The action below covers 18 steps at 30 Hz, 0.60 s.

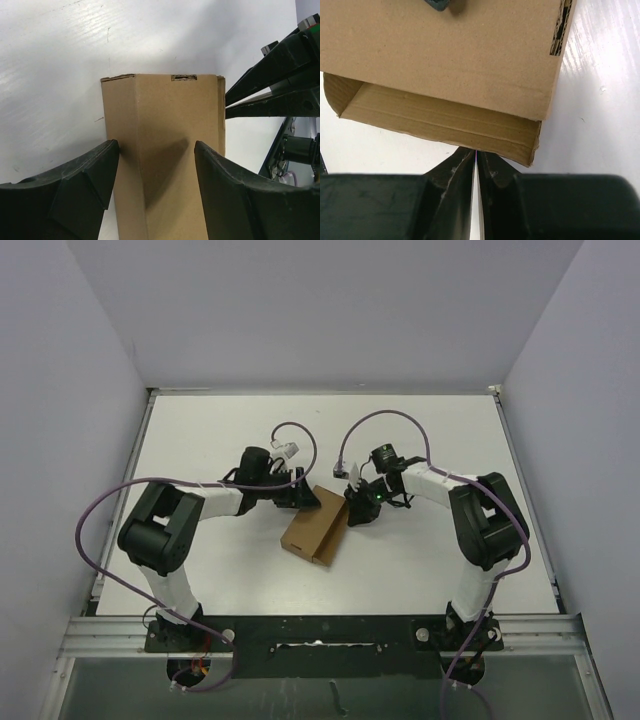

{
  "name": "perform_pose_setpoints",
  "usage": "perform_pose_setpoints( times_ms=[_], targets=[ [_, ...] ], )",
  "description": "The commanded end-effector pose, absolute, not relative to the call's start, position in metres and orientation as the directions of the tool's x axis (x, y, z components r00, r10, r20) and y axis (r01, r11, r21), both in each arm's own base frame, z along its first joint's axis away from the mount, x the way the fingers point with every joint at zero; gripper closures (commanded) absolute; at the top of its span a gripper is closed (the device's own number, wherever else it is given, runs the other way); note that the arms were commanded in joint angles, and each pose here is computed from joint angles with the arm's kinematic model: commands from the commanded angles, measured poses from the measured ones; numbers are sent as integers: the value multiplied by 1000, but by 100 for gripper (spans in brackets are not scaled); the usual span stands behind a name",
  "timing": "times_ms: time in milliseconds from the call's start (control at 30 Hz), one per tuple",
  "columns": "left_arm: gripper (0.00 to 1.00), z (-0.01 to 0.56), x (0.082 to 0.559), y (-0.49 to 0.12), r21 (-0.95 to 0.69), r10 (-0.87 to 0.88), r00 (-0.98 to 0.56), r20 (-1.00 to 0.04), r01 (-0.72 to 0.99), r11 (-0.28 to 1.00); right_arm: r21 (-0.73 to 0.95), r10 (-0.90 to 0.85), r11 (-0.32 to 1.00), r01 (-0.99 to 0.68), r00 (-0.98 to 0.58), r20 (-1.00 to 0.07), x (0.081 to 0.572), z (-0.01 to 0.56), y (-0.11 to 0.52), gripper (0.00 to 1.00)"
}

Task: Fold the paper box

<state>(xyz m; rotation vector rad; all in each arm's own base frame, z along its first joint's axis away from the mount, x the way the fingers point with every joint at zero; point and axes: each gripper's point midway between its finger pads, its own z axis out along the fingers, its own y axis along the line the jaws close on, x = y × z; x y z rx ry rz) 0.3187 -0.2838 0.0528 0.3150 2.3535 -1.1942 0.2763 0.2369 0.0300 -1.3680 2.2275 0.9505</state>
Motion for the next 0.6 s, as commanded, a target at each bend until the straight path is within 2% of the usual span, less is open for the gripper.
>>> perform_pose_setpoints(
  times_ms=[0, 233, 567],
  targets=[
    [38, 70, 321, -290, -705, -36, -854, -519, 404, 582, 265, -631, 230, -936, -351, -692, 291, 58, 247, 89],
    [24, 103, 354, -258, -667, -185, -770, -610, 373, 646, 320, -578, 182, -930, -365, -730, 277, 88, 224, 79],
    [16, 116, 369, -234, -551, -266, -557, -787, 441, 708, 368, -501, 47, -929, -341, -796, 264, 119, 235, 76]
  ],
)
